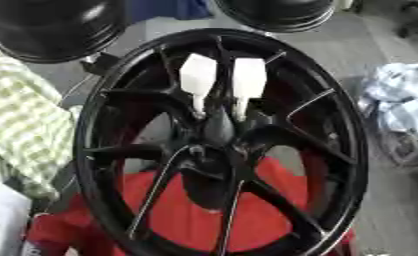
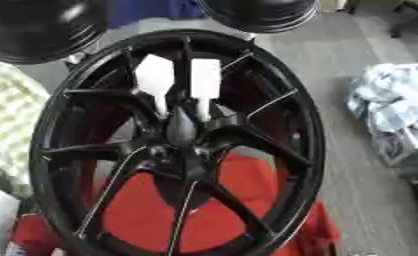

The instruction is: Pull the pin out of the wheel hub.

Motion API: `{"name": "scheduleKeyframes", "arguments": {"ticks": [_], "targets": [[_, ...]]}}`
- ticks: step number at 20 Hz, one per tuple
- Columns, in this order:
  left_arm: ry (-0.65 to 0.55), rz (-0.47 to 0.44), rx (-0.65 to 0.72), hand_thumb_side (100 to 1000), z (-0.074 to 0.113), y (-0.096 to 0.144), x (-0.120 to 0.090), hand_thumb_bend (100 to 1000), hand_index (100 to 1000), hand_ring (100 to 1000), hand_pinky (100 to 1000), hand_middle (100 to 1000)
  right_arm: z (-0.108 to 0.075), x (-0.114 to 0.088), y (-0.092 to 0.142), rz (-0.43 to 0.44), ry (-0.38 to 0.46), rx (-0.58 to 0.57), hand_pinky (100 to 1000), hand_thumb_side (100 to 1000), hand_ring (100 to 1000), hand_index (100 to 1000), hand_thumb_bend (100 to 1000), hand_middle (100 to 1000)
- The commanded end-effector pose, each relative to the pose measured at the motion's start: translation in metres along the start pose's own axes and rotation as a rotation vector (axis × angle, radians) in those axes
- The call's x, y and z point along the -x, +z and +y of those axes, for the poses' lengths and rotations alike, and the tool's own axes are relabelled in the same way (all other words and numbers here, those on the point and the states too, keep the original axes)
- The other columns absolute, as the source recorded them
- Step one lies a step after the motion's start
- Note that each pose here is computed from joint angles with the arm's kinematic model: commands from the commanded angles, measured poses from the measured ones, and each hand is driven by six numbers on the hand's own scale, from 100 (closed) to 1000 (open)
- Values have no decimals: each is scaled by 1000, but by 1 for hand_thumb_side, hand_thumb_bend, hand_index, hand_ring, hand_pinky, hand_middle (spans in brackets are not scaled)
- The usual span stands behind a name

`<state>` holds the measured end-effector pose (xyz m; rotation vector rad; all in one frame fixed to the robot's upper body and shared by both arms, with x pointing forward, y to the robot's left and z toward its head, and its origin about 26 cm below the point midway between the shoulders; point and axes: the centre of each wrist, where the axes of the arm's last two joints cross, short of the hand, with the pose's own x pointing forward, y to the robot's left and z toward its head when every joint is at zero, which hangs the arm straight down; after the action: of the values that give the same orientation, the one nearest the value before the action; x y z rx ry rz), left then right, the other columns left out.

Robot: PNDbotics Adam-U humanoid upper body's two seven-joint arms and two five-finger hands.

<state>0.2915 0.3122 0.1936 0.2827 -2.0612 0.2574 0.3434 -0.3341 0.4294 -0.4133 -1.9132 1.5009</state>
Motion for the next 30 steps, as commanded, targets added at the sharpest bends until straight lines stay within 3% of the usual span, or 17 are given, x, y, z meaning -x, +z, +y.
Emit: {"name": "scheduleKeyframes", "arguments": {"ticks": [1,9,14,17,18,19,23,30], "targets": [[-12,-38,-1,458,3,-3,-10,794,731,613,761,591,-16,-4,16,21,23,66,843,604,798,812,219,779],[-11,-37,-1,458,3,-3,-10,792,731,614,761,592,-22,3,28,37,-2,159,841,602,797,812,223,779],[-11,-36,-1,458,3,-2,-9,791,731,614,761,592,-20,0,26,36,23,139,842,602,799,813,235,781],[-11,-35,1,458,3,-2,-9,789,731,614,762,592,-17,-8,20,32,57,95,843,604,804,816,247,783],[-10,-35,2,458,3,-3,-9,789,731,614,762,592,-15,-10,18,31,71,75,843,594,807,818,291,785],[-10,-36,3,458,2,-3,-10,789,731,614,762,592,-13,-14,15,29,89,47,843,610,809,819,259,787],[-7,-35,9,458,1,-3,-10,787,731,614,763,593,-2,-31,-1,16,152,-77,844,618,820,828,285,797],[-7,-32,18,458,0,-3,-9,785,731,615,763,593,17,-43,-26,28,183,-243,844,635,838,853,331,818]]}}
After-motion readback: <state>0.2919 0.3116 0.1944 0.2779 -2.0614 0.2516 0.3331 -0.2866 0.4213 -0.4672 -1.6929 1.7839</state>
